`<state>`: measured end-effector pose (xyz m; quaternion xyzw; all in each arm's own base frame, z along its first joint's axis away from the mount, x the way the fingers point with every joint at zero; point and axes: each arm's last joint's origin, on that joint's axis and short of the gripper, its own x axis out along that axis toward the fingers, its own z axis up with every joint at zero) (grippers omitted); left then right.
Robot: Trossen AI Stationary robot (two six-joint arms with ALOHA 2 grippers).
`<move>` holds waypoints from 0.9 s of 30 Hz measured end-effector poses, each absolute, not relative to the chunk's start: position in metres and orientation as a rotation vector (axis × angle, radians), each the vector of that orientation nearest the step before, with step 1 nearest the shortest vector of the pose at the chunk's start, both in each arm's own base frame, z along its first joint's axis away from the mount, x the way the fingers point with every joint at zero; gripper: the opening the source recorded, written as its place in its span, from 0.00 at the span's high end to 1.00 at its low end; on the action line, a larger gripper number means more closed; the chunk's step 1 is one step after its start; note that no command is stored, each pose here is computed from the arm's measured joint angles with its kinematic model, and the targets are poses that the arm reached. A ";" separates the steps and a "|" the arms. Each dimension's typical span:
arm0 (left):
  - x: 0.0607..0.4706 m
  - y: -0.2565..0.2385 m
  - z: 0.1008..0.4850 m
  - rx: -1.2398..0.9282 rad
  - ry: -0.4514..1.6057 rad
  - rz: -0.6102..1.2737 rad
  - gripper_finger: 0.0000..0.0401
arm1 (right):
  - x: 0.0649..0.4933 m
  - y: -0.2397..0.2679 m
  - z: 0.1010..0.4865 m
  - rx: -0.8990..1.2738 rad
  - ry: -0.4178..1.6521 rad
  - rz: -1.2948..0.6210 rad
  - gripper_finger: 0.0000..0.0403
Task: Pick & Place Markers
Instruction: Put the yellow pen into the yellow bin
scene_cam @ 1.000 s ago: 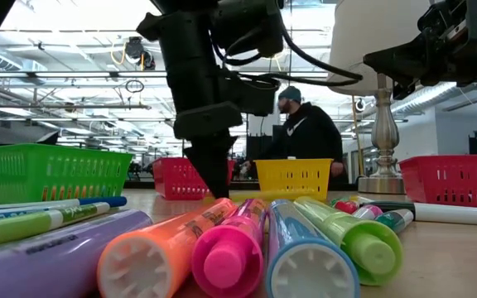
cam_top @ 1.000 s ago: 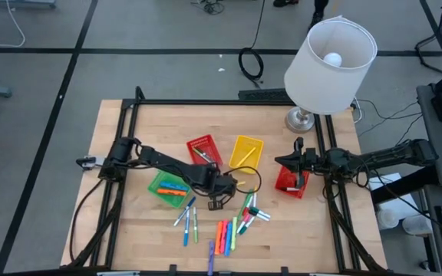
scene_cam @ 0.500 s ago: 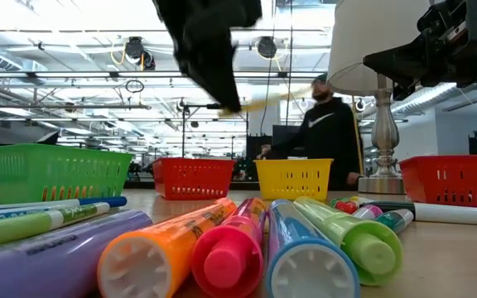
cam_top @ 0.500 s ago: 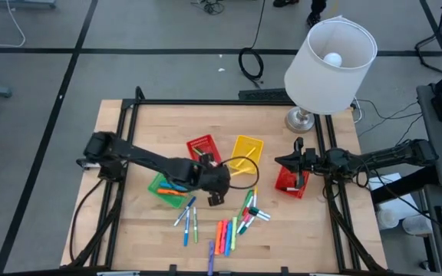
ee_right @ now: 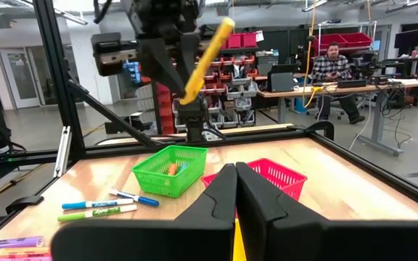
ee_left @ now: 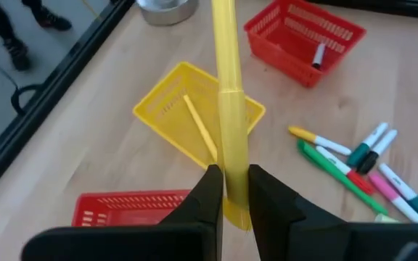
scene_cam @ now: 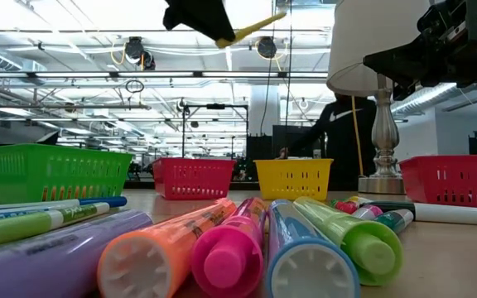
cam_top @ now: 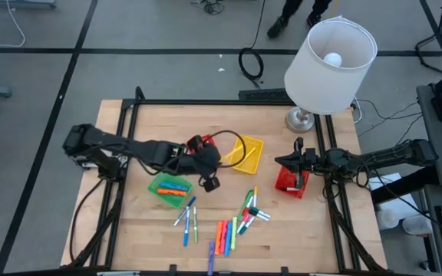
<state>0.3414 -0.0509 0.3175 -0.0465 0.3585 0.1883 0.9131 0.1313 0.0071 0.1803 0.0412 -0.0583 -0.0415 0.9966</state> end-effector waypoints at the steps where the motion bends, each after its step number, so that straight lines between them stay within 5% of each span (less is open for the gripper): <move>1: 0.343 -0.048 0.316 -0.104 0.743 0.390 0.89 | 0.131 0.007 0.180 0.083 -0.117 -0.083 1.00; 21: 0.377 -0.027 0.301 -0.106 0.668 0.298 0.89 | 0.131 0.007 0.180 0.082 -0.116 -0.082 1.00; 27: 0.360 -0.033 0.329 -0.025 0.591 0.266 0.89 | 0.131 0.007 0.179 0.080 -0.102 -0.082 1.00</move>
